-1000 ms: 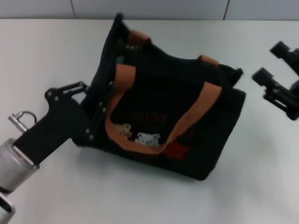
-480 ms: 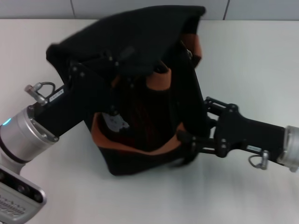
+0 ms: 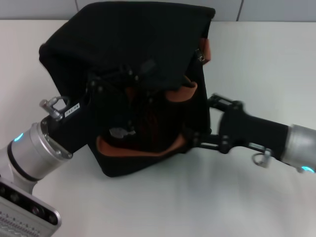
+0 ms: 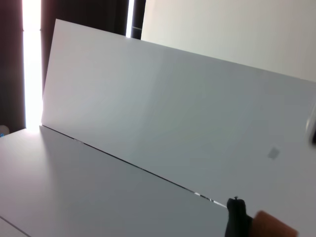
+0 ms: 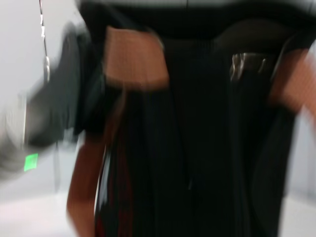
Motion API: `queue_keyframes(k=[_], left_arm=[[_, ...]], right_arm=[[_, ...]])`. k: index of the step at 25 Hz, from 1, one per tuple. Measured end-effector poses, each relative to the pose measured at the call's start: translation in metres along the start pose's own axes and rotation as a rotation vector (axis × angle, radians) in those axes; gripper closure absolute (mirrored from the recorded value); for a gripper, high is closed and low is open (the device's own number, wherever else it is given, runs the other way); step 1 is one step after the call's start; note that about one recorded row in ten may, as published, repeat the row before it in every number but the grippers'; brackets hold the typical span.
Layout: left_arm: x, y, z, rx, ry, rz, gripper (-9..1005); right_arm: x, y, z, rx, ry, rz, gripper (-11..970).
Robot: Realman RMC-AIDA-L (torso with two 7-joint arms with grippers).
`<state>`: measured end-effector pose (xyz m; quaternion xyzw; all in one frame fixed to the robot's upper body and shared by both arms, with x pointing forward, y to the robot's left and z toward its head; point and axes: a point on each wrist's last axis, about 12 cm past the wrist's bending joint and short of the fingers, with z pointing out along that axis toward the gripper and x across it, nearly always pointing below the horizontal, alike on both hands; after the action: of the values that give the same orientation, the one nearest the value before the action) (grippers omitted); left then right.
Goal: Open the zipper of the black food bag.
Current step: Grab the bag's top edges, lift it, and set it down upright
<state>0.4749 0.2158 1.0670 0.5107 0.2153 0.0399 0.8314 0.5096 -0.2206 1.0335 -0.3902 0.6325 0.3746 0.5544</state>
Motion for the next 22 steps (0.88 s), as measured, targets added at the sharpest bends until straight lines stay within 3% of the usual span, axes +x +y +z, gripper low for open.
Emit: queue_keyframes(k=[6, 9, 11, 14, 19, 22], left_arm=[[-0.002, -0.007, -0.002, 0.016, 0.036, 0.006, 842], [-0.003, -0.011, 0.000, 0.023, 0.044, 0.007, 848], [-0.003, -0.013, 0.003, 0.030, 0.049, 0.018, 855], [-0.003, -0.016, 0.005, 0.040, 0.051, 0.019, 860], [-0.007, -0.019, 0.003, 0.038, 0.047, 0.017, 864], [-0.008, -0.019, 0.002, 0.035, 0.051, 0.021, 865]], right_arm=[[0.007, 0.038, -0.078, 0.320, -0.339, -0.076, 126], [0.004, 0.052, -0.098, 0.478, -0.465, -0.165, 127], [0.001, 0.053, -0.100, 0.554, -0.500, -0.232, 127], [-0.003, 0.048, -0.084, 0.615, -0.498, -0.349, 126], [-0.003, 0.037, -0.045, 0.639, -0.342, -0.597, 126], [0.003, 0.037, -0.031, 0.641, -0.247, -0.681, 127]])
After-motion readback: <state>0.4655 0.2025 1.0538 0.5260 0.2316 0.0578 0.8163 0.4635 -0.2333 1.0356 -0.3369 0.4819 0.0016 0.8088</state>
